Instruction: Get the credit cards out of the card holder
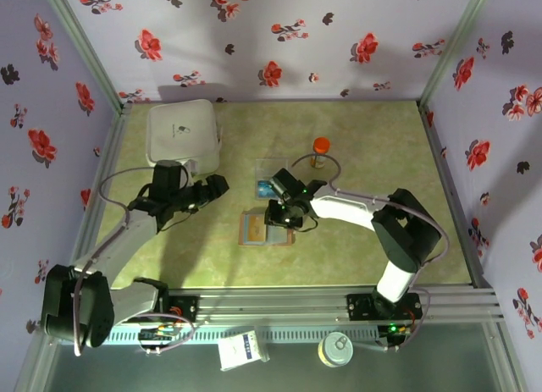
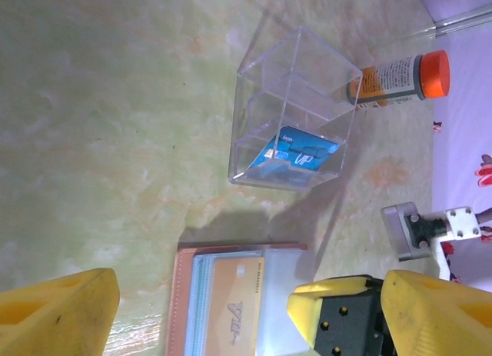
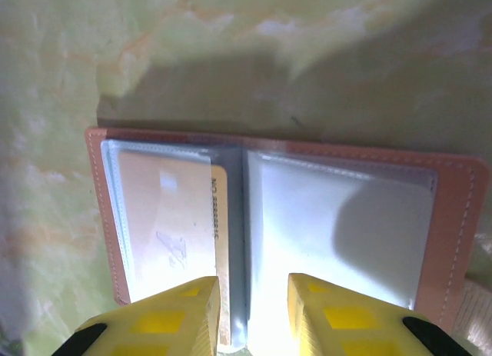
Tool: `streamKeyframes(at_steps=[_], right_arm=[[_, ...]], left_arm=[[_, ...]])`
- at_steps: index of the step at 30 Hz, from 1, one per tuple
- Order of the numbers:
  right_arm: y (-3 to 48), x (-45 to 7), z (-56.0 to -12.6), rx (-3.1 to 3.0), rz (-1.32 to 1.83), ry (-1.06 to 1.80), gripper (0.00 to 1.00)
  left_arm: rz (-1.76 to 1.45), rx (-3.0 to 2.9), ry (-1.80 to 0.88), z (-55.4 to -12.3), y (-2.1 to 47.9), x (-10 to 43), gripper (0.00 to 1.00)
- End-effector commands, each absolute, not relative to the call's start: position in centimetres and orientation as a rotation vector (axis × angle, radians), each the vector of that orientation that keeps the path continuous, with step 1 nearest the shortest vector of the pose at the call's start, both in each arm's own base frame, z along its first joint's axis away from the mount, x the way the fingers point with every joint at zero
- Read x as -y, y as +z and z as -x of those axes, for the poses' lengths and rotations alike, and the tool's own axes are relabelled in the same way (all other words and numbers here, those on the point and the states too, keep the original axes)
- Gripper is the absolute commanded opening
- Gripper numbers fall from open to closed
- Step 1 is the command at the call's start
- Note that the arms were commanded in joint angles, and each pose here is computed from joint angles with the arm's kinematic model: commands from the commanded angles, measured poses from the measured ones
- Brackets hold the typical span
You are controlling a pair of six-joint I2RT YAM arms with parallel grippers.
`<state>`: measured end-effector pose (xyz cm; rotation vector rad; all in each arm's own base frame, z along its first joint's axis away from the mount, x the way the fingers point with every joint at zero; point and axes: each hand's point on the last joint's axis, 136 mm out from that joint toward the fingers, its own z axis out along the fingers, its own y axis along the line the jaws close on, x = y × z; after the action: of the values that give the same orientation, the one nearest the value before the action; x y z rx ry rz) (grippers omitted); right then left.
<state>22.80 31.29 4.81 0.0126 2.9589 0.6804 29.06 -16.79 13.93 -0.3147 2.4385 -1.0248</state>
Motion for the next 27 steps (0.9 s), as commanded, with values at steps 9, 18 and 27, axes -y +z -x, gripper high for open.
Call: streamKeyframes(at_steps=[9,18,27], right_arm=[[0.9,-29.3,-20.4,-3.067,-0.032,0.563,0.29],[4.1,-29.3,-21.2,-3.000,-0.001,0.568,0.29],[7.4,-30.5,-22.3,-2.899,-0.018,0.690,0.29]], left_arm=[[0.312,-2.457,-1.113,-29.1,13.3,19.0,0.85],[0.289,-2.533,-1.091,-28.6,12.1,20.1,0.80],[0.301,-2.632,-1.071,-27.7,9.5,21.0,0.70]])
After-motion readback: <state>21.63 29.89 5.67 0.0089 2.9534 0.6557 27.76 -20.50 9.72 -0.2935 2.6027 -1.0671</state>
